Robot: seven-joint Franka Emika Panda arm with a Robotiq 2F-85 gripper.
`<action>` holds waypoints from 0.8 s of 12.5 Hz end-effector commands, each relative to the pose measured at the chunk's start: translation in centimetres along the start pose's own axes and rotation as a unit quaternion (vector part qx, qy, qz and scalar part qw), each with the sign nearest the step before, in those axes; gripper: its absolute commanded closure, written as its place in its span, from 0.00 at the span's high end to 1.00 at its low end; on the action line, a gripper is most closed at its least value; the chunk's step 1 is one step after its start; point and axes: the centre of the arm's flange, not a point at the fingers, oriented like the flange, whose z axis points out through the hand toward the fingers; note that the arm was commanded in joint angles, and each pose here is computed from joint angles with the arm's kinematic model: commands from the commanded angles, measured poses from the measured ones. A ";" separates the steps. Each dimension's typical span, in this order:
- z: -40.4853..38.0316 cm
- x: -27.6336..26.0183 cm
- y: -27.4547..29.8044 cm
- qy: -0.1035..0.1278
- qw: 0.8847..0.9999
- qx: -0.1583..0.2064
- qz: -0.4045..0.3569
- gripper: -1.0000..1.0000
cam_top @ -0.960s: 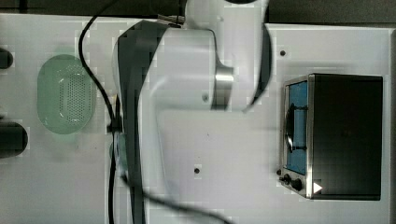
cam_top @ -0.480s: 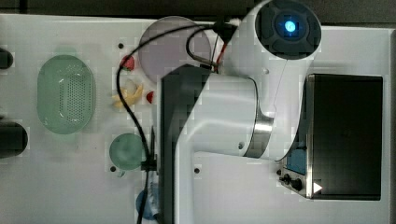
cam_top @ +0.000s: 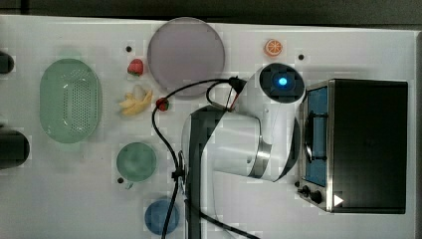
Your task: Pick ketchup from plate and place it on table.
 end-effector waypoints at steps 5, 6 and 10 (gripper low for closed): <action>7.6 1.0 -0.1 0.017 1.000 -0.001 0.021 0.60; 8.8 1.2 -0.1 0.013 1.000 -0.002 0.021 0.60; 10.4 2.0 -0.2 0.029 0.999 0.000 0.021 0.63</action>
